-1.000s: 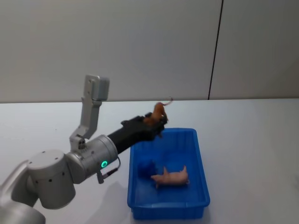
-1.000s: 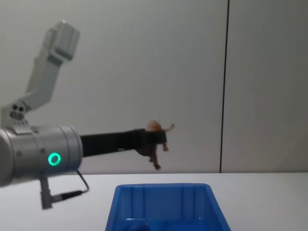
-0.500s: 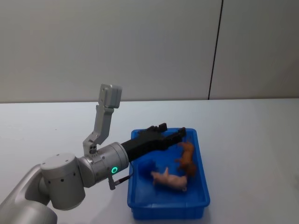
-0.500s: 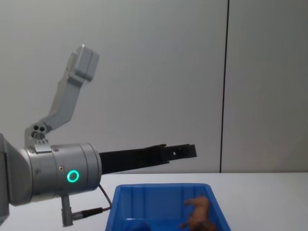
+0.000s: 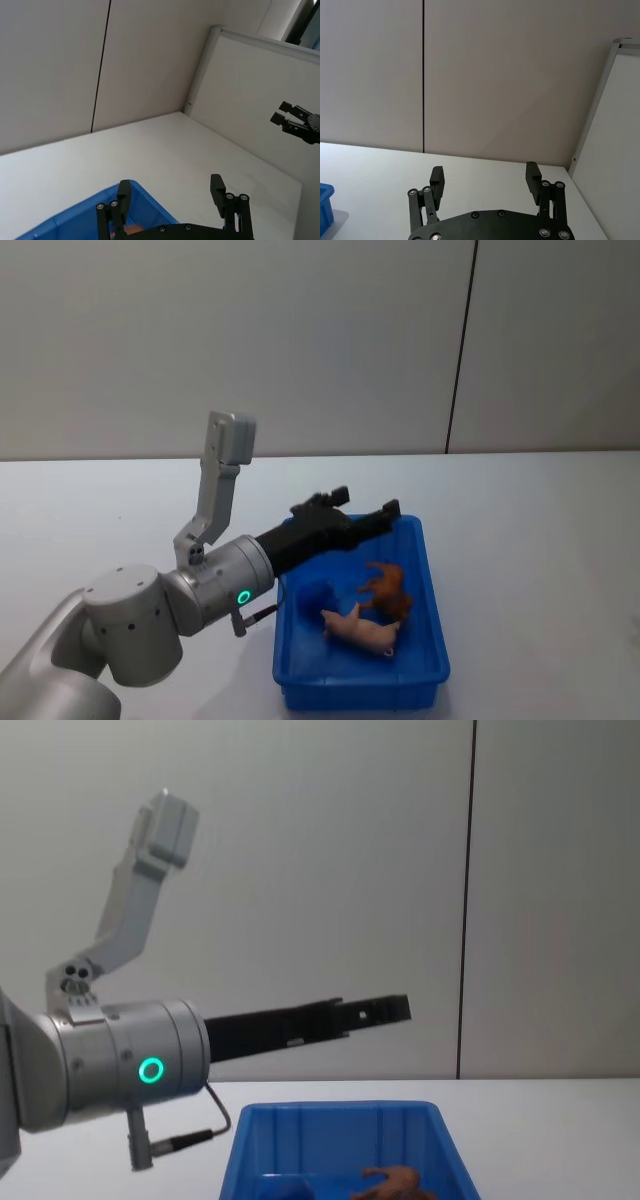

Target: Pick up the two dolls from the table and place them into the box.

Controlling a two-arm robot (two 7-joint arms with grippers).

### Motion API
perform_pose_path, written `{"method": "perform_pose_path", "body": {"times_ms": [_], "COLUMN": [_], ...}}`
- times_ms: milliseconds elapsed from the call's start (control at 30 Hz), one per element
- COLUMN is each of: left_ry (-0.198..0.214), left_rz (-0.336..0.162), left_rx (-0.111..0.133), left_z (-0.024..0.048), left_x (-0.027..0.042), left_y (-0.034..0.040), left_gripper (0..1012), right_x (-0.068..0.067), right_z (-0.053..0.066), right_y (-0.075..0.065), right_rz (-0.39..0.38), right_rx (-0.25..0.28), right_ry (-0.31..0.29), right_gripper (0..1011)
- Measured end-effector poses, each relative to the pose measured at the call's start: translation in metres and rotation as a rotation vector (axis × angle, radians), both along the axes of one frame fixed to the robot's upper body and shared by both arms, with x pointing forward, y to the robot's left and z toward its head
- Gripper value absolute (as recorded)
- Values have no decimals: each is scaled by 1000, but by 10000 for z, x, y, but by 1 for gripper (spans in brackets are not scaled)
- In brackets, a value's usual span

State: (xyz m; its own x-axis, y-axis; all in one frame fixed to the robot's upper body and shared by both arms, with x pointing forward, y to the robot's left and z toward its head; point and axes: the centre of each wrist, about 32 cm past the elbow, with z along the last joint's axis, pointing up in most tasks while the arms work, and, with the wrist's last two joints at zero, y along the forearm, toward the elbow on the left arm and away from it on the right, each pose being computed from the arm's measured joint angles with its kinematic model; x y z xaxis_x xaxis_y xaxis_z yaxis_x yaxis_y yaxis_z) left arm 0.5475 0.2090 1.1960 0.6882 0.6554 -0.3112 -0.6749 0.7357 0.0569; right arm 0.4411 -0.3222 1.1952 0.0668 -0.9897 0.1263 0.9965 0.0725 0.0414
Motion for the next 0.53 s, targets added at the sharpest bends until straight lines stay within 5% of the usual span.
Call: {"method": "perform_pose_path", "body": {"times_ms": [533], "left_ry": [-215], "left_rz": [123], "left_rx": [27], "left_z": [216], "left_x": [-113], "left_y": [42], "left_gripper": [1001], "right_x": [0], "right_z": [0], "right_y": [0], "right_rz": [0], "right_rx": [0], "right_ry": [0], "right_gripper": [1001]}}
